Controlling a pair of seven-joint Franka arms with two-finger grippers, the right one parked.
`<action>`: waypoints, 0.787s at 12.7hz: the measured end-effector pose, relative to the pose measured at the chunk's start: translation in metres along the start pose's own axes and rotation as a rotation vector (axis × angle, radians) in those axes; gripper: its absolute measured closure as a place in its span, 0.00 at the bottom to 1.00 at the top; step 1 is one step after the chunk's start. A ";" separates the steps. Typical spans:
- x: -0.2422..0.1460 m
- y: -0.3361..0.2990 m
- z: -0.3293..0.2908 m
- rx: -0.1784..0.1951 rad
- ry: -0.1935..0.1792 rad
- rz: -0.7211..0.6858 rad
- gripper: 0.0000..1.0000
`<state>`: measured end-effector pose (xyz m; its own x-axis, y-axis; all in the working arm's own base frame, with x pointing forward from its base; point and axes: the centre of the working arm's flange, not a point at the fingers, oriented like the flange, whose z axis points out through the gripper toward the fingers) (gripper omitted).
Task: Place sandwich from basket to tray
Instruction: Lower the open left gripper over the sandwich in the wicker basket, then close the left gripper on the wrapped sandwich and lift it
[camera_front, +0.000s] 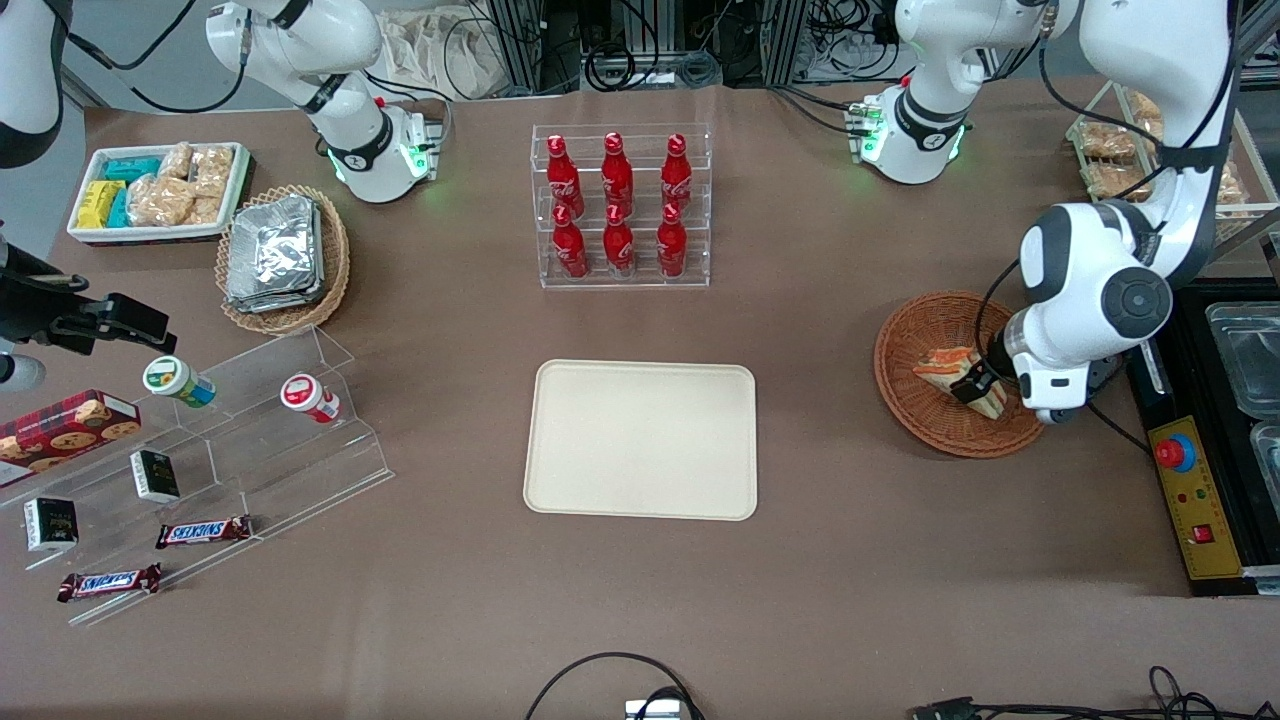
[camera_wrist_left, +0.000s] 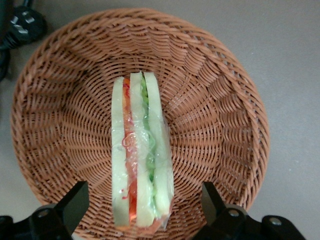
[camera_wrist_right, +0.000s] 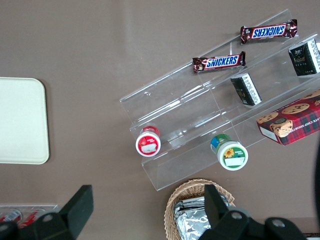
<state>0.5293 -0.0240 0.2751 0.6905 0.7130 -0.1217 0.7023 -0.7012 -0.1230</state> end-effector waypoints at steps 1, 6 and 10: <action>-0.001 0.003 0.007 0.005 -0.003 -0.004 0.00; 0.000 0.007 0.030 0.020 -0.014 -0.117 0.09; 0.003 0.009 0.036 0.017 -0.010 -0.175 0.56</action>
<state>0.5311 -0.0280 0.2386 0.5561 0.8242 -0.1067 0.8087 -0.5662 -0.1594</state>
